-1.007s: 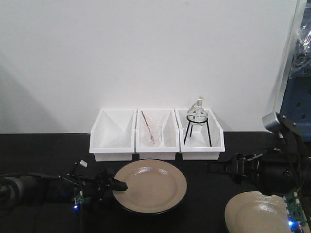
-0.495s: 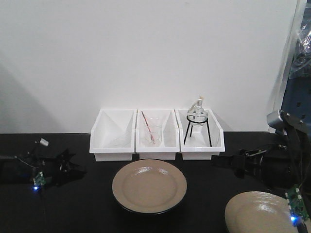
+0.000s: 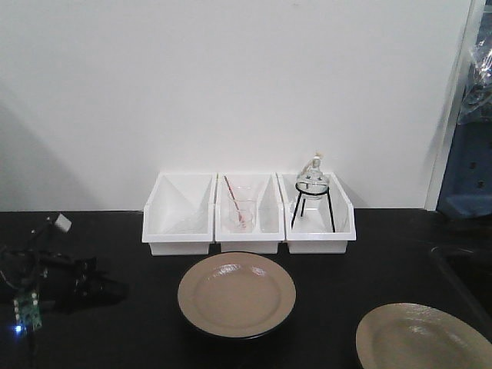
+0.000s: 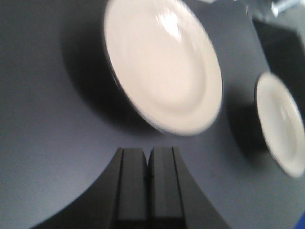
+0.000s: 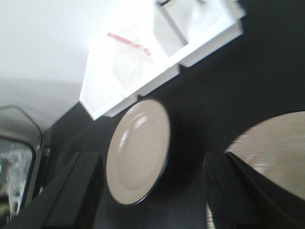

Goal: Arrange circular plates on left workspace
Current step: 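Set the plate down in front of the middle bin, open left gripper, then grip the rim of the other tan plate with the right gripper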

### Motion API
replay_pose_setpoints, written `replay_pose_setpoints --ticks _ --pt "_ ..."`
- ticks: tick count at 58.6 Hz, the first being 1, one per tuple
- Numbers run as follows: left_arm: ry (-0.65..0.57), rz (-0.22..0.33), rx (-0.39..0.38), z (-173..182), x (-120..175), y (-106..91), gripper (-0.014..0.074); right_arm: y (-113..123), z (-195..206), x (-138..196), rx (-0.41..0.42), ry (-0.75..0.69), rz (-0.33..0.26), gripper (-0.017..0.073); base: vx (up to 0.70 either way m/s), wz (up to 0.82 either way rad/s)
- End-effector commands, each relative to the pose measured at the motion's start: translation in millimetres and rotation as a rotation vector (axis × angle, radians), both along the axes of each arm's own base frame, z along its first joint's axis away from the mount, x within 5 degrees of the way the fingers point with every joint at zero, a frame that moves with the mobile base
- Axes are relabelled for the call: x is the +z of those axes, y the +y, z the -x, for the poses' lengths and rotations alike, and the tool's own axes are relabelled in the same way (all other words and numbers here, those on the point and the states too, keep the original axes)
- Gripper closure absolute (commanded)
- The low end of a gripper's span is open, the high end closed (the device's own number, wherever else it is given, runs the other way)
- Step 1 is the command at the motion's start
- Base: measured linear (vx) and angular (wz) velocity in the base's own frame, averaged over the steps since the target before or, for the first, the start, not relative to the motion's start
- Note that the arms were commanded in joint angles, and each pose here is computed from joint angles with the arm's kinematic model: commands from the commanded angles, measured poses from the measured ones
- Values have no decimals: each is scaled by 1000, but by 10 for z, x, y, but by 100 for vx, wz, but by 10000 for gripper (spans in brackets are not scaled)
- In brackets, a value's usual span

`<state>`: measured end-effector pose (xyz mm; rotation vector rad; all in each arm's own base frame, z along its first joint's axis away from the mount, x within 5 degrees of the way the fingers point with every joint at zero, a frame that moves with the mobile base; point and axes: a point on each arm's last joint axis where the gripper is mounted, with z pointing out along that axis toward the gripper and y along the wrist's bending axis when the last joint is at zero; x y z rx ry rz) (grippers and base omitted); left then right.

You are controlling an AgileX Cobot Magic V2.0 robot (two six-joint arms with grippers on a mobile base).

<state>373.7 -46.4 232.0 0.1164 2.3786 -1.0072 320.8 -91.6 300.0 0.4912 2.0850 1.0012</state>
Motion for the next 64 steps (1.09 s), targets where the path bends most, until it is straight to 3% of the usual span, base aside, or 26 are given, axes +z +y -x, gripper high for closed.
replay_pose_setpoints --ticks 1,6,15,30,37,45,59,64 --pt "-84 14 -16 226 226 -117 594 -284 66 110 -52 -39 -44 71 0 0" --pt "-62 1 -23 454 114 -173 594 -552 121 -61 -110 23 -30 71 0 0" --pt "-35 23 -27 814 -56 -208 594 -753 161 -387 -112 167 74 71 0 0" --pt "-25 48 -34 1282 -205 -218 594 -836 59 -782 -89 249 17 71 0 0" --pt "-37 52 -45 1421 -225 -224 594 -817 4 -956 -55 280 8 71 0 0" --pt "-69 103 -52 1499 -131 -248 594 -741 -77 -1137 -8 308 3 71 0 0" --pt "-122 122 -36 1534 -2 -247 594 -429 -259 -1416 112 352 -5 74 0 0" --pt "-122 122 -36 1534 -2 -247 594 -348 -314 -1470 119 356 -20 129 0 0"
